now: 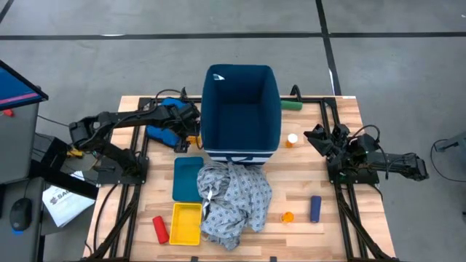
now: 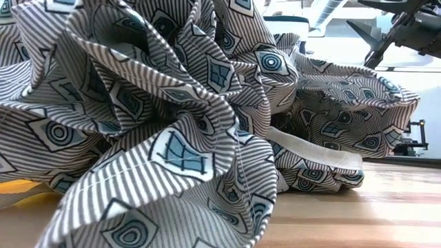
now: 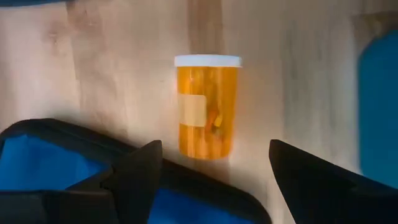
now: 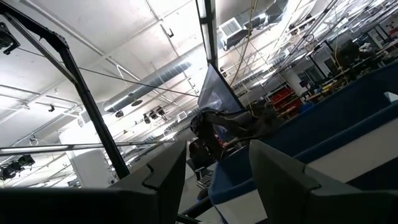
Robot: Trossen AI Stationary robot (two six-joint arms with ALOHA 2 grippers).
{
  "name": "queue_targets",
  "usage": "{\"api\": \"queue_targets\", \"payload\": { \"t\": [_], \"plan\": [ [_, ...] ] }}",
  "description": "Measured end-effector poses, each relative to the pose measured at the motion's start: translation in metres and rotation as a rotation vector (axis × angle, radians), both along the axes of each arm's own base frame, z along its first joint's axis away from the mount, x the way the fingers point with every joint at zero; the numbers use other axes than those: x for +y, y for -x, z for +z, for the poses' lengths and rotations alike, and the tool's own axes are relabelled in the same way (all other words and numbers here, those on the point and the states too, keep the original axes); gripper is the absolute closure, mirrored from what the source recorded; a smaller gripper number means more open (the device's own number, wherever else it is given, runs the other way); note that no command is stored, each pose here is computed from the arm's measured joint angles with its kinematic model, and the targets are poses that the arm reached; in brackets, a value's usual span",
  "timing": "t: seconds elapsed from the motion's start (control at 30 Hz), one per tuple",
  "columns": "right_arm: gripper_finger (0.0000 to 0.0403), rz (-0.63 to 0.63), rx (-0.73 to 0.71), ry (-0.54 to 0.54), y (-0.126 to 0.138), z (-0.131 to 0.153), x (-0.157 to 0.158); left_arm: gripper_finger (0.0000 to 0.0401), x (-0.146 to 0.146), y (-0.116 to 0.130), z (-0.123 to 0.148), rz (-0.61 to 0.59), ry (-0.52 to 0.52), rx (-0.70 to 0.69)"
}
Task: Pick & place medical supplies in basket/bin
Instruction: Put the top left orange pill bottle into the yellow bin
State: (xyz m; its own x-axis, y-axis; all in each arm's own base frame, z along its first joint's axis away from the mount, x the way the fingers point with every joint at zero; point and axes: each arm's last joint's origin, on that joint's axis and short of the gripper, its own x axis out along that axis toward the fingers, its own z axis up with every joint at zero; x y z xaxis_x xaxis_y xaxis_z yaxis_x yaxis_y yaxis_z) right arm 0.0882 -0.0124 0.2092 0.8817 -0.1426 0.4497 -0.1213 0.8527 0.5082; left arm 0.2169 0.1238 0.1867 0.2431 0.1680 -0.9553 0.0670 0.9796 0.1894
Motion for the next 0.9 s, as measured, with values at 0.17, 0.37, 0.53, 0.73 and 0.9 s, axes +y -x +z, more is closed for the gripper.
{"api": "queue_targets", "payload": {
  "t": [0.17,0.37,0.53,0.73,0.9],
  "plan": [
    [0.0230,0.000,0.000,-0.001,0.000,0.000,0.000,0.0114,-0.002,0.005,-0.016,-0.006,-0.003,-0.014],
    [0.0230,0.001,0.001,-0.003,0.000,0.000,0.000,0.0114,-0.005,0.010,-0.030,-0.003,-0.003,-0.022],
    [0.0230,0.001,0.011,-0.004,0.000,-0.001,0.000,0.0114,-0.008,0.015,-0.041,0.012,-0.003,-0.032],
    [0.0230,-0.006,0.017,-0.009,-0.001,-0.002,0.000,0.0120,-0.007,0.012,-0.046,0.058,-0.029,-0.109],
    [0.0230,-0.009,0.019,-0.011,-0.001,-0.002,0.000,0.0121,-0.002,0.013,-0.045,0.142,-0.017,-0.135]
  ]
}}
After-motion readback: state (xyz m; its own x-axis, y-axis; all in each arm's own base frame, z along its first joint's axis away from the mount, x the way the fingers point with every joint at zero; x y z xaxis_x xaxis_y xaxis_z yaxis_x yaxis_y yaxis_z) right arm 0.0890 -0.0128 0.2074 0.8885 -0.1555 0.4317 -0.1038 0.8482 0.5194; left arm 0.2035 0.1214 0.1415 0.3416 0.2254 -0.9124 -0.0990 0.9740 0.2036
